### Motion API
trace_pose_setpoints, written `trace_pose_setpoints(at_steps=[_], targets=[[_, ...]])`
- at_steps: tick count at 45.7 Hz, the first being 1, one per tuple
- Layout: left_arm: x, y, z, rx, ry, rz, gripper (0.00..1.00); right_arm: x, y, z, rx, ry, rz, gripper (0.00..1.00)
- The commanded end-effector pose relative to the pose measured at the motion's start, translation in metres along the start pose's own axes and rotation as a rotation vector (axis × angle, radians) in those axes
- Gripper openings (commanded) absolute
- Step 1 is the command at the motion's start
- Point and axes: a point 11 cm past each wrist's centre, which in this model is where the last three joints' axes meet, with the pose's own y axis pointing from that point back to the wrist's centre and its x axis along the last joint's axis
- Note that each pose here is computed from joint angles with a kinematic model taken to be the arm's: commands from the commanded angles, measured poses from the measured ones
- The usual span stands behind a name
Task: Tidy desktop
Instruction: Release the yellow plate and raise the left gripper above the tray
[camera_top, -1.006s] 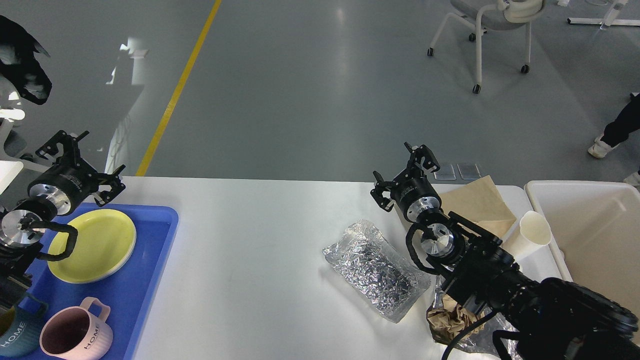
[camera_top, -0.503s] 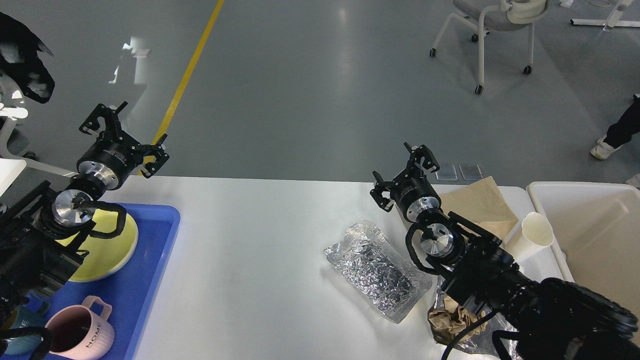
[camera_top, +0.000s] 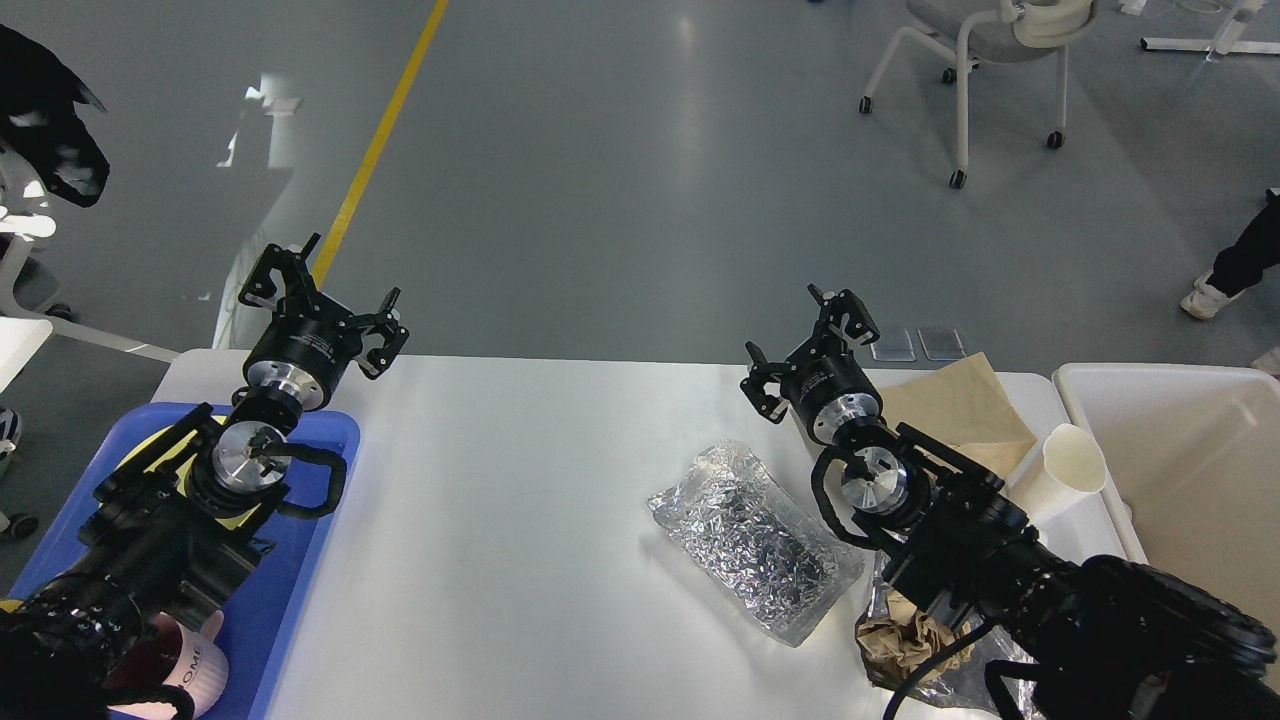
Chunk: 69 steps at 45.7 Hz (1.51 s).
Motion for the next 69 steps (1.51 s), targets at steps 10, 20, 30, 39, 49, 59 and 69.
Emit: trace_pose_setpoints(at_steps=[10,20,30,39,49,59,69], targets=[[0.0117,0.0057,-0.0250,0.025,0.037,0.043,0.98,0.0000,0.0000,0.0001,0.000,0.000,0.000,1.00],[0.0116,0.0061,-0.0257,0.023,0.041,0.041,0.98,0.0000,0.0000,0.0001,0.000,0.000,0.000,1.00],[0.0117,0.0060,-0.0253,0.022,0.043,0.042,0.98,0.0001,0.0000,0.0001,0.000,0.001,0.001,1.00],[0.0117,0.0061,-0.0256,0.023,0.042,0.041,0.98,0.0000,0.0000,0.0001,0.000,0.000,0.000,1.00],[0.0117,0.0060,-0.0253,0.022,0.043,0.042,0.98,0.0000,0.0000,-0.0001,0.001,-0.001,0.000,1.00],[0.0117,0.0063,-0.0260,0.024,0.044,0.040,0.98,0.0000,0.0000,0.0001,0.000,0.000,0.000,1.00],[0.0135,0.0067,-0.0238,0.021,0.039,0.045,0.98,0.0000,0.0000,0.0001,0.000,0.000,0.000,1.00]])
